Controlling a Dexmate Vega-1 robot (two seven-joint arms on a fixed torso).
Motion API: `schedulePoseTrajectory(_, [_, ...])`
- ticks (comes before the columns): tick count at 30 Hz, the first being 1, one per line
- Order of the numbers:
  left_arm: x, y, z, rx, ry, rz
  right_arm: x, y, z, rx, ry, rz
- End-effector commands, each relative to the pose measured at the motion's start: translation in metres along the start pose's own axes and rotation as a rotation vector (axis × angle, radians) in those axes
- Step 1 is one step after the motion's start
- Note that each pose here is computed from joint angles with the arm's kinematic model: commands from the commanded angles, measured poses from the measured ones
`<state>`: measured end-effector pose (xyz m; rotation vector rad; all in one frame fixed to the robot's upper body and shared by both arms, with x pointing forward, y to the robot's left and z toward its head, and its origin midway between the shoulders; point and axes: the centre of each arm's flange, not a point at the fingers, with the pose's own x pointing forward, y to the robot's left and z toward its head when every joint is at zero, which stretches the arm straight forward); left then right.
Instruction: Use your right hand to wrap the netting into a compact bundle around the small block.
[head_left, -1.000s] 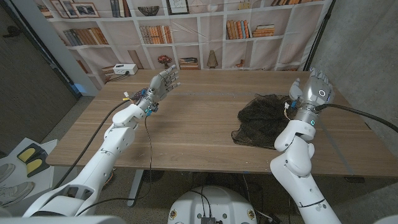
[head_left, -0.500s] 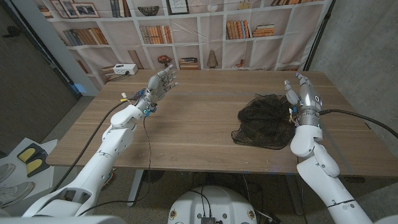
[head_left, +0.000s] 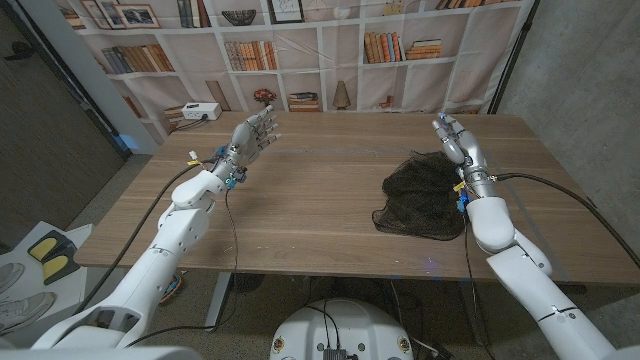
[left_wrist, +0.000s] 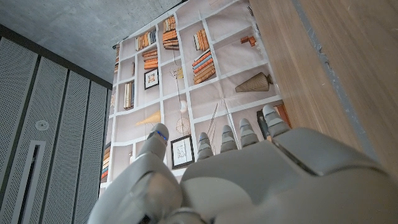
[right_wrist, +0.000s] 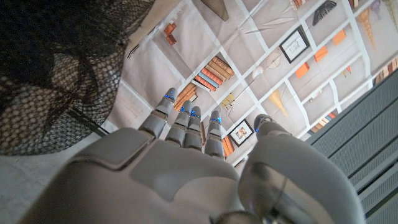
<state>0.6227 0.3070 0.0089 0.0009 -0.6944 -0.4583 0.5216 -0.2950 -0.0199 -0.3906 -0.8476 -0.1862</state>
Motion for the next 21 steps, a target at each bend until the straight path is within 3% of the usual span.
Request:
schedulePoseTrajectory(1, [-0.012,0.018,-0.003,-0.016,0.003,0.009,0.011,-0.01,0.003,0.436,-0.001,-0.073])
schedulePoseTrajectory(8, [-0.013,0.03,-0.005,-0.03,0.008,0.004,0.015,-0.012,-0.005,0.528,0.005,-0.079])
schedulePoseTrajectory(12, [-0.013,0.035,-0.01,-0.045,0.021,-0.008,0.005,-0.015,-0.007,0.469,0.088,-0.104])
schedulePoseTrajectory(16, [-0.015,0.043,-0.019,-0.063,0.046,0.002,-0.009,-0.003,-0.007,0.476,0.124,-0.146])
schedulePoseTrajectory(21, [-0.016,0.054,-0.027,-0.1,0.053,0.022,-0.007,0.012,0.002,0.506,0.081,-0.155])
